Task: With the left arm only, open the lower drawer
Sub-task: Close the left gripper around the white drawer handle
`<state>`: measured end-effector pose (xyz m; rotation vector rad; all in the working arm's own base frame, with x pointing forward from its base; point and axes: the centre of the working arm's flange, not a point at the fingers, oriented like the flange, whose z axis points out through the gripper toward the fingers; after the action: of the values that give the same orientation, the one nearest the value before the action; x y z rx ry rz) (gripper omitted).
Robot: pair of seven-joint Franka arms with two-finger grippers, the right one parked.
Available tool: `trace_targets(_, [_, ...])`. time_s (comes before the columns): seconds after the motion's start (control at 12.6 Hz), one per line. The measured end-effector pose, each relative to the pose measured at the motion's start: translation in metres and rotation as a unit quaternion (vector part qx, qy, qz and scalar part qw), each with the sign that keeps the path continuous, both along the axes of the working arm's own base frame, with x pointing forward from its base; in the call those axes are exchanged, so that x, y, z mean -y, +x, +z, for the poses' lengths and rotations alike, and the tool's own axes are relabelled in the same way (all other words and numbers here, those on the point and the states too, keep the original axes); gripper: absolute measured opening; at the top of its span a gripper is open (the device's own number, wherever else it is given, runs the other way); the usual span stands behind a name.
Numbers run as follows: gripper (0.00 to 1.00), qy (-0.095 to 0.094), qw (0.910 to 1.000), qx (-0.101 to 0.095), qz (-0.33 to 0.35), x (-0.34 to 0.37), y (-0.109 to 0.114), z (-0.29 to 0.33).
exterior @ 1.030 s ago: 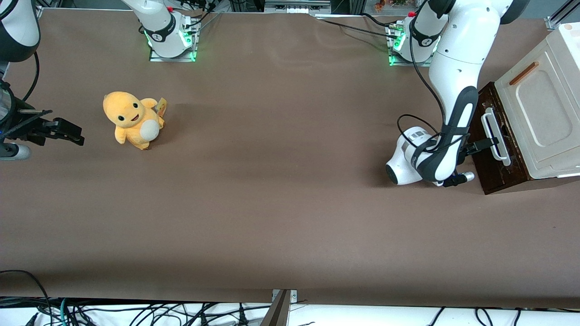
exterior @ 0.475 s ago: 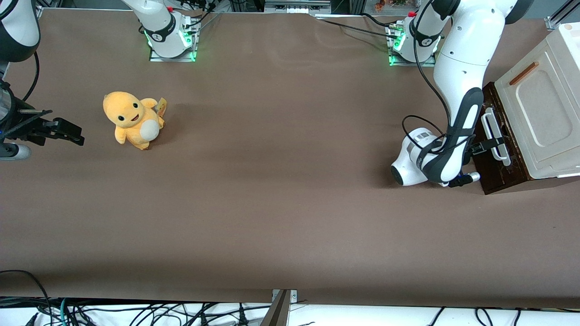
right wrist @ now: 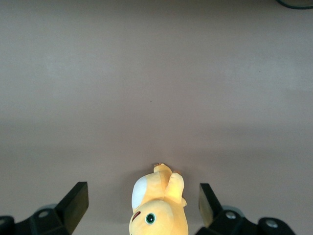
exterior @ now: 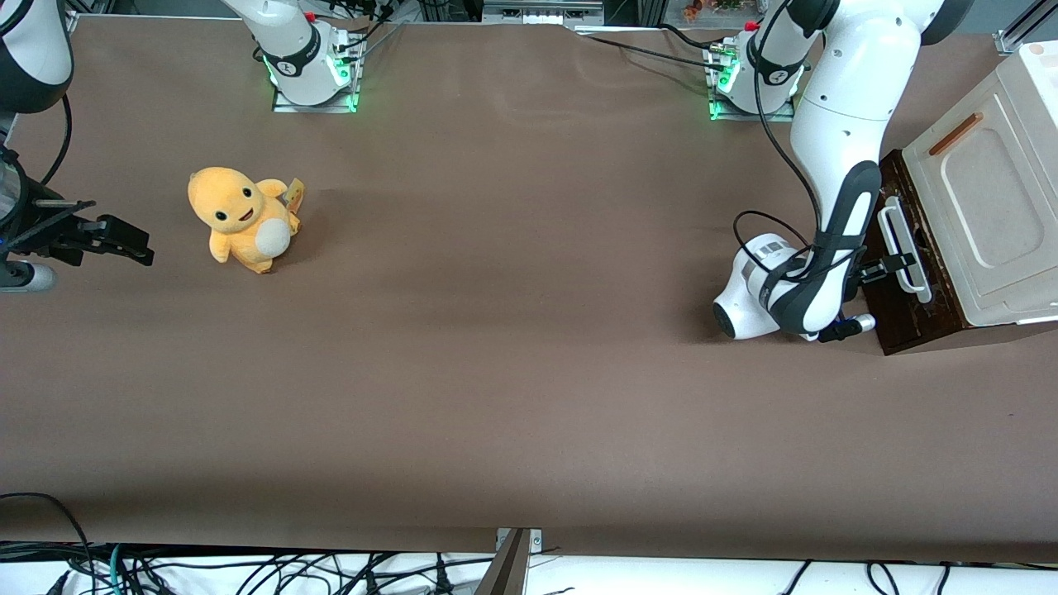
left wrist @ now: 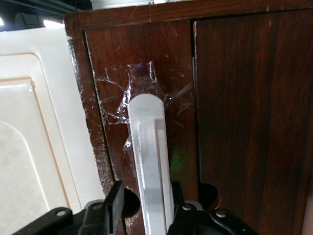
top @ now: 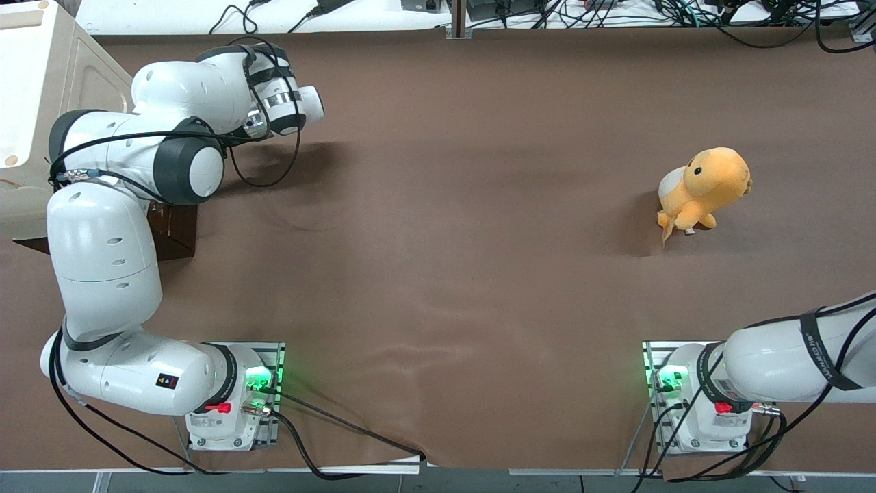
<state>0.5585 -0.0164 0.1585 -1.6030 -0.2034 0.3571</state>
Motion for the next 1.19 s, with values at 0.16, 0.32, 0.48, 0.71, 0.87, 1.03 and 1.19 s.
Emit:
trace_targets(0.16, [0.26,-0.002,1.0,0.0,-0.001,0.0,0.0,-0.002])
trace_targets(0.32, [0.19,0.001,0.9999,0.01,-0.002,0.001,0.0,-0.004])
trace_targets(0.48, [0.19,0.003,0.9999,0.014,-0.001,0.001,0.0,-0.004])
trace_targets(0.71, [0.19,0.002,0.9999,0.014,-0.003,0.002,0.0,-0.004])
trace_targets(0.87, [0.19,0.001,0.9999,0.014,-0.006,0.006,0.0,-0.004])
trace_targets(1.03, [0.19,0.0,0.9999,0.014,-0.01,0.012,-0.001,-0.004])
trace_targets(1.19, [0.19,-0.002,0.9998,0.015,-0.016,0.022,-0.001,-0.004])
